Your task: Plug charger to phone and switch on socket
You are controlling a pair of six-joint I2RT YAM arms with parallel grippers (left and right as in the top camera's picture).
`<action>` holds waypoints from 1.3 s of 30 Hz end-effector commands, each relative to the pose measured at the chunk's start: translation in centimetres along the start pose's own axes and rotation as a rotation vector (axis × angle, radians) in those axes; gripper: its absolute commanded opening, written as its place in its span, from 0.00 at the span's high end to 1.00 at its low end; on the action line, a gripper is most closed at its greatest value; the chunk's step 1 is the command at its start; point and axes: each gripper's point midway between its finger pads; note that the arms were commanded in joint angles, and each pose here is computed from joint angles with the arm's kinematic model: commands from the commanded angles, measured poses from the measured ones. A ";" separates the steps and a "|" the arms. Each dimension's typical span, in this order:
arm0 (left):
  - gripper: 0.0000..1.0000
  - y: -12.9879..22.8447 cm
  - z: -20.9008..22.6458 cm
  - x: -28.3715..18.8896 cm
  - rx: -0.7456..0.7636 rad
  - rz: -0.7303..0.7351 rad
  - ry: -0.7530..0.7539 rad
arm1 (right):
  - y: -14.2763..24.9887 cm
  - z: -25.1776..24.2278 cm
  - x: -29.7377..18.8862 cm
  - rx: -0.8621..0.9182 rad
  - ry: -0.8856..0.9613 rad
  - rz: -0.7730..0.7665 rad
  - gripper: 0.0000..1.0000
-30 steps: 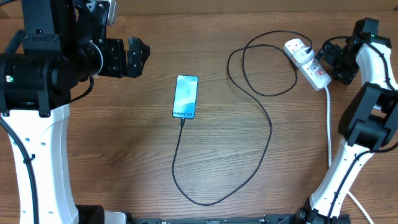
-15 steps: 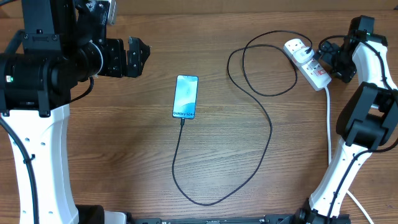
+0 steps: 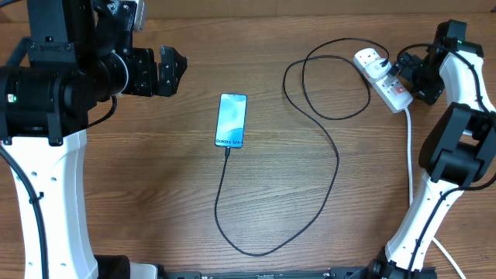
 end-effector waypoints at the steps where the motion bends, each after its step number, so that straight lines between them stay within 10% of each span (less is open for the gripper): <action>1: 0.00 -0.1 -0.1 0.1 0.000 -0.001 -0.001 | 4.6 1.5 3.1 -0.087 0.016 0.119 0.00; 11: 0.01 -0.1 -0.1 0.1 0.000 -0.001 -0.001 | 1.3 1.7 -1.9 -0.032 -0.026 0.035 0.00; 20: 0.00 -0.1 -0.1 0.1 0.000 -0.001 -0.001 | -1.8 1.1 -21.0 0.068 -0.164 -0.249 0.00; 29: 0.00 -0.1 -0.1 0.1 0.000 -0.001 -0.001 | 6.5 0.4 -37.3 0.014 -0.274 -0.419 0.00; 39: 0.01 -0.1 -0.1 0.1 0.000 -0.001 -0.001 | 17.0 -0.8 -42.3 -0.114 -0.296 -0.434 0.01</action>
Point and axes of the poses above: each gripper's point midway between its finger pads, its own x axis out along the fingers, its own z axis along the line the jaws close on, y = z × x, and after that the axes turned 9 degrees about x, right-handed
